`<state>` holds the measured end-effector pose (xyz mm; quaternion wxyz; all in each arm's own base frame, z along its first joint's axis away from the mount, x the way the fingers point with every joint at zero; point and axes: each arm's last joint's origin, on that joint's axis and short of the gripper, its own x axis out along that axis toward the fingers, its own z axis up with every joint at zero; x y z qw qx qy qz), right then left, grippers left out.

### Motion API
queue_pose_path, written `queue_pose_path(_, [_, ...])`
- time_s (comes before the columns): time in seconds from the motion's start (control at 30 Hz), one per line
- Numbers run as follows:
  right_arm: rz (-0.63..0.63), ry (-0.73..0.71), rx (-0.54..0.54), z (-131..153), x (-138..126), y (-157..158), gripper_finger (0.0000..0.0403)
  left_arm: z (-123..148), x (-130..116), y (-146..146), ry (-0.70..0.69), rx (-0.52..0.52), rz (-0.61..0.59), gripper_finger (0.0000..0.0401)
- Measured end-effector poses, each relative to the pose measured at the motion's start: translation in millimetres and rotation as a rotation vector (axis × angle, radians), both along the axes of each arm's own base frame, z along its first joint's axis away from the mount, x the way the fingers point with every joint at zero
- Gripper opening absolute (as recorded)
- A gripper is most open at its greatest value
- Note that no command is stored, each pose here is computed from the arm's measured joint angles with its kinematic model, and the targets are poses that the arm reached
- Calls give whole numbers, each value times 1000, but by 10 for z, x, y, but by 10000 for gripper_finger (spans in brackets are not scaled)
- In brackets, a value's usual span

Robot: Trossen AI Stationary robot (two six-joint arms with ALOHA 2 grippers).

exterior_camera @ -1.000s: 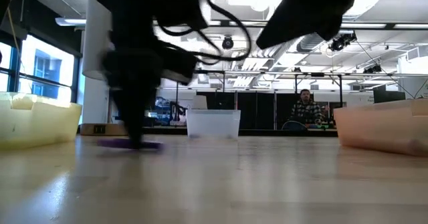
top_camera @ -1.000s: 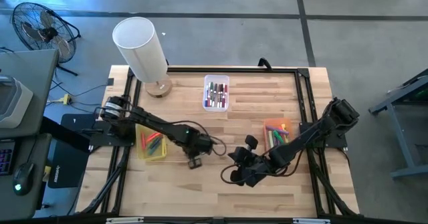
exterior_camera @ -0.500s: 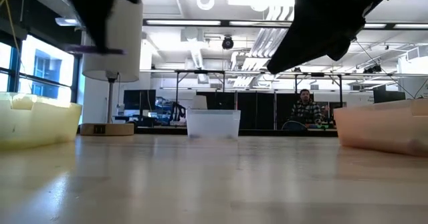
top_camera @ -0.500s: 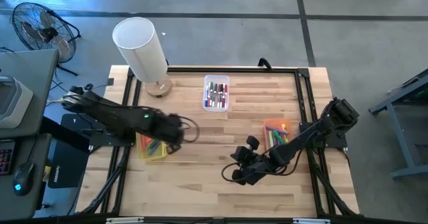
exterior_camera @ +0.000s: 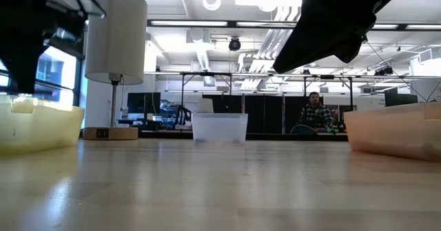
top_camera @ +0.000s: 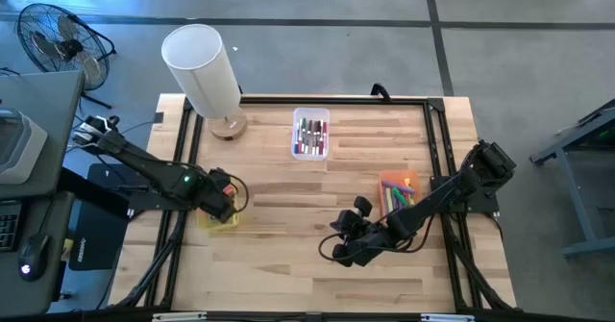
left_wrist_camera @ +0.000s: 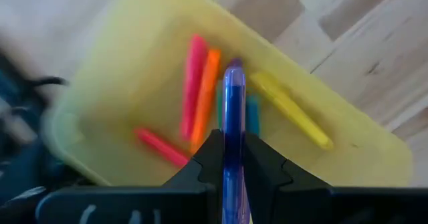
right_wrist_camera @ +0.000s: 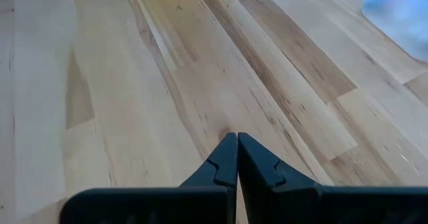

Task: Pick & Place Markers
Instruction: Put the purple pen into the yellow bin, then return to Home Position

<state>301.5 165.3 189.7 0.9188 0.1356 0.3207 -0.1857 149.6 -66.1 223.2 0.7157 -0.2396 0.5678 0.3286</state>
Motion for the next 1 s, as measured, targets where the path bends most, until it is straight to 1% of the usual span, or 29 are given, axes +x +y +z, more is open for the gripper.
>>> queue_pose_path(0.1, [0, -3, 2, 2, 2, 1, 0, -207, -64, 25, -59, -52, 2, 28])
queue_pose_path(0.13, [0, -6, 3, 3, 5, 3, 0, -265, -100, 41, -56, -57, 10, 31])
queue_pose_path(0.23, [0, -11, 7, 7, 8, 5, 0, -382, -155, 62, -44, -79, 62, 63])
queue_pose_path(0.3, [-5, -21, 8, 14, 18, 2, 0, -403, -188, 75, -25, -83, 81, 94])
queue_pose_path(0.43, [-4, -31, 6, 20, 24, 5, 0, -406, -190, 73, -19, -90, 76, 146])
queue_pose_path(0.53, [-1, -28, 1, 20, 23, 4, 0, -407, -188, 72, -14, -87, 54, 171])
queue_pose_path(0.63, [8, -24, -24, 19, 22, 1, 0, -403, -187, 69, -6, -89, 17, 183])
queue_pose_path(0.7, [33, -13, -60, 19, 22, -1, 0, -360, -170, 60, -10, -90, -22, 183])
queue_pose_path(0.77, [82, 10, -119, 18, 20, -3, 0, -285, -128, 41, -35, -90, -78, 178])
queue_pose_path(0.83, [128, 27, -172, 19, 21, -1, 0, -196, -85, 31, -66, -55, -154, 169])
queue_pose_path(0.9, [144, 29, -202, 23, 25, -1, 0, -123, -42, 23, -92, -1, -277, 158])
queue_pose_path(1.0, [140, 16, -195, 31, 32, 2, 0, -55, -1, 17, -97, 82, -483, 138])
